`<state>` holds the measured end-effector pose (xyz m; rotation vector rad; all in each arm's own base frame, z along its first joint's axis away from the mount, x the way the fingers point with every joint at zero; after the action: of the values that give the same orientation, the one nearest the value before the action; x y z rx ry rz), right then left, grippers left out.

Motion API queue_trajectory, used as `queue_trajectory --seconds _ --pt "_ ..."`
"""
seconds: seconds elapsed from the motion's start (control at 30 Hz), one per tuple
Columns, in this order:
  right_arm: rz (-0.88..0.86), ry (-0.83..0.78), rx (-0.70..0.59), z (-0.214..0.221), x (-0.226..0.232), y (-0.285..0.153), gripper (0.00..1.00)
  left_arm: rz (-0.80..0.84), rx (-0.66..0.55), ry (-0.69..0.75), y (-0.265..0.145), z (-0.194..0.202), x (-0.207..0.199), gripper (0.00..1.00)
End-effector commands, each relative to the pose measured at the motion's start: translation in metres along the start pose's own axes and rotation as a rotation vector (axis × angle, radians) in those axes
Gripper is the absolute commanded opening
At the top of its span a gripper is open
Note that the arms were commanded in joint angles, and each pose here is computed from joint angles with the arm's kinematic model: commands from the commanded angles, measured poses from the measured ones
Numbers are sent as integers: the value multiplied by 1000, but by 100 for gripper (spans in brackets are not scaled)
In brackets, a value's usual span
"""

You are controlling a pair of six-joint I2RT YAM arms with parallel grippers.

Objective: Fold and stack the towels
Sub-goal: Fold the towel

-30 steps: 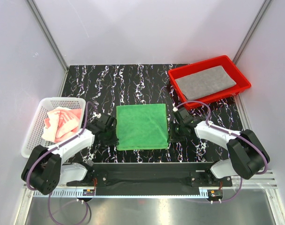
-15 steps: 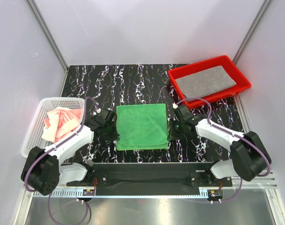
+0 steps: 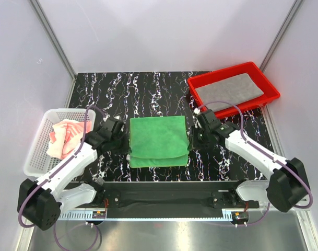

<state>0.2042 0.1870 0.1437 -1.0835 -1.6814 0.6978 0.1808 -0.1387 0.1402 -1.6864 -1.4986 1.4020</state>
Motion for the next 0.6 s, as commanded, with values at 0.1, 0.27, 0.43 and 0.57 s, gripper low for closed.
queue_trajectory --seconds 0.1,0.27,0.43,0.57 --pt "-29 52 88 41 -16 19 0 -23 121 -44 26 42 25 0" --pt "-59 70 88 46 -17 31 0 -50 120 -46 32 47 34 0" --pt "-36 68 77 49 -26 41 0 -74 129 -37 38 47 36 0" --pt "-44 76 91 55 -29 47 4 -83 158 -31 42 52 37 0"
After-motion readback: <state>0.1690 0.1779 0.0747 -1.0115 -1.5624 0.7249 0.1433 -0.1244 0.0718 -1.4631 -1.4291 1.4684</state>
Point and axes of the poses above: each gripper's point midway between its finger pads, its own y axis out along the fingers, its own x axis along the line the jaws close on, z = x × y, the point moved 4 cm from there along -y, back along the fingers, and after that the axes turned 2 degrees about y, right-handed, at the moved point
